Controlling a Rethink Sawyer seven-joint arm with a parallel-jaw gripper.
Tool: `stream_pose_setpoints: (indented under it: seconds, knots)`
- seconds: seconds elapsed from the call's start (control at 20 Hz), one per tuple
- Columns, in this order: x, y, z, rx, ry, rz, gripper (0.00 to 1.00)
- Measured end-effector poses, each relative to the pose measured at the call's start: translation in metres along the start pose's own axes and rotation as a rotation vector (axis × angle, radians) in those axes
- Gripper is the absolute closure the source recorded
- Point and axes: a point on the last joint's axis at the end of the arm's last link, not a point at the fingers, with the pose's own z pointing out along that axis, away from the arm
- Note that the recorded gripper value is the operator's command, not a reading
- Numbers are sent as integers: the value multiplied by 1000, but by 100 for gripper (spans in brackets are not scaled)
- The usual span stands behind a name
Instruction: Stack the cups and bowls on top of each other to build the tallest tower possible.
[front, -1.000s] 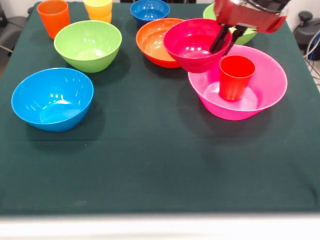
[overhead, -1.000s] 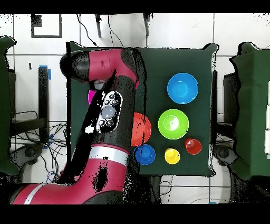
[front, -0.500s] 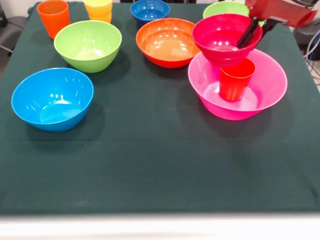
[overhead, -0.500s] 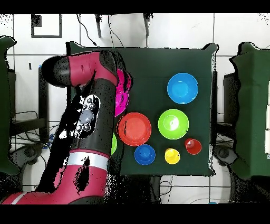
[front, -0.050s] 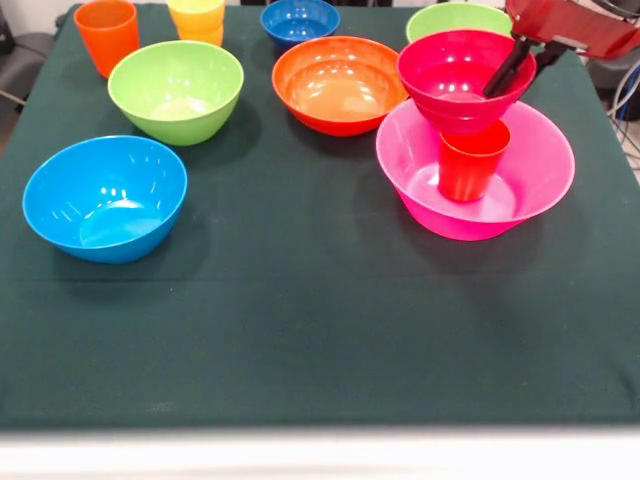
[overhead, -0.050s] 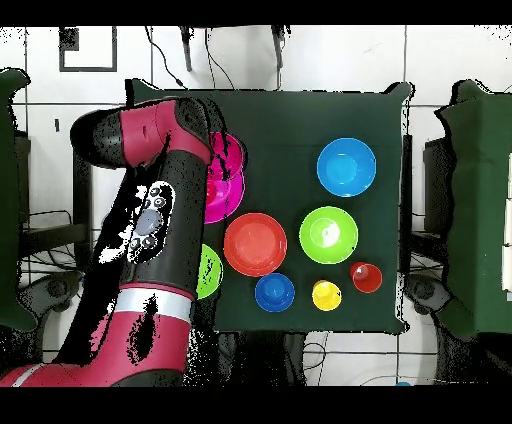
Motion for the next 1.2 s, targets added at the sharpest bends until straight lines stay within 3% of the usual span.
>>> stream_pose_setpoints:
  seconds: [0.95,1.2]
  knots:
    - [3,11,37,82,64,-32,100]
    - [6,20,48,100,98,-47,100]
